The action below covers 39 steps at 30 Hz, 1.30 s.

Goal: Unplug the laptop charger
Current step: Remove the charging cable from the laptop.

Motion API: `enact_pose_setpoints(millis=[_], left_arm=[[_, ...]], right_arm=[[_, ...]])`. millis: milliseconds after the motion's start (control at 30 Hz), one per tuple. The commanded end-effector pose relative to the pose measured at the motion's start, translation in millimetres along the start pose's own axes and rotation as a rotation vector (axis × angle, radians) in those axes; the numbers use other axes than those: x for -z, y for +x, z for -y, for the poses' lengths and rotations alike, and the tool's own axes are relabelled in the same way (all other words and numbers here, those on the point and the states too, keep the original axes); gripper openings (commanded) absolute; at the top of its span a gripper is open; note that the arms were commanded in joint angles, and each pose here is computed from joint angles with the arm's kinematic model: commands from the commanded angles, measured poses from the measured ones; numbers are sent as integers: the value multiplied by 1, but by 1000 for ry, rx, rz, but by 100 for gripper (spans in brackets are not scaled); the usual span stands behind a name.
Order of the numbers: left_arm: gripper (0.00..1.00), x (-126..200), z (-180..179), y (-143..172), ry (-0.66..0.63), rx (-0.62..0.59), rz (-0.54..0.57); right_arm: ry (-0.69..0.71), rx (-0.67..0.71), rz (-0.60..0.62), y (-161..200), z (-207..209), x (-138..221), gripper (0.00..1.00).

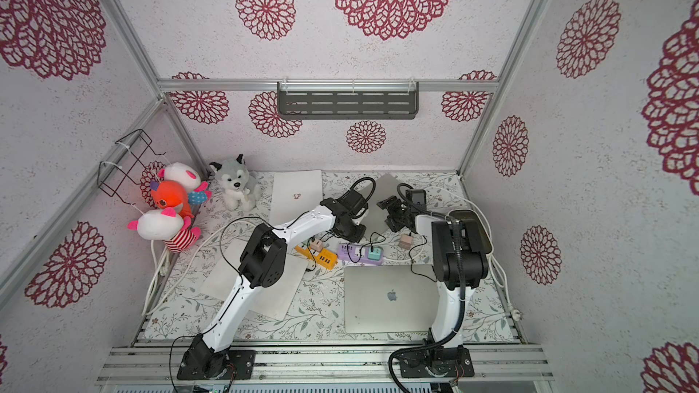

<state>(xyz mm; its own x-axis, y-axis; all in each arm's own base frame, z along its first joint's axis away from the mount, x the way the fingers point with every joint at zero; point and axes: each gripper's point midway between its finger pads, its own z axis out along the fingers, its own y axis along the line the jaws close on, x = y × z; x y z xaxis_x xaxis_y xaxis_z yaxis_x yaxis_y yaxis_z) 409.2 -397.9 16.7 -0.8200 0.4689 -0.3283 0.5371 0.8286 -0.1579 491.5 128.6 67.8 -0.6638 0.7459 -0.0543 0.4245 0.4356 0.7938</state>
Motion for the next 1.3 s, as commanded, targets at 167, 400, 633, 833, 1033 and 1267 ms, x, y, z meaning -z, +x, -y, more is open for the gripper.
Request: enact_pose_setpoints(millis=[167, 400, 633, 833, 1033, 1267], left_arm=[[0, -5, -20, 17, -131, -69, -68], [0, 2, -18, 8, -96, -31, -39], [0, 4, -23, 11, -104, -11, -42], [0, 18, -29, -4, -58, 80, 27], [0, 33, -30, -13, -51, 85, 50], [3, 44, -29, -20, -58, 80, 71]], right_arm=[[147, -57, -24, 14, 47, -3, 80], [143, -49, -22, 13, 43, -1, 80], [130, -42, -26, 13, 37, 1, 80], [108, -26, -43, 14, 29, 2, 80], [93, -7, -38, 12, 17, 7, 80], [77, 17, -22, 9, 5, 17, 80]])
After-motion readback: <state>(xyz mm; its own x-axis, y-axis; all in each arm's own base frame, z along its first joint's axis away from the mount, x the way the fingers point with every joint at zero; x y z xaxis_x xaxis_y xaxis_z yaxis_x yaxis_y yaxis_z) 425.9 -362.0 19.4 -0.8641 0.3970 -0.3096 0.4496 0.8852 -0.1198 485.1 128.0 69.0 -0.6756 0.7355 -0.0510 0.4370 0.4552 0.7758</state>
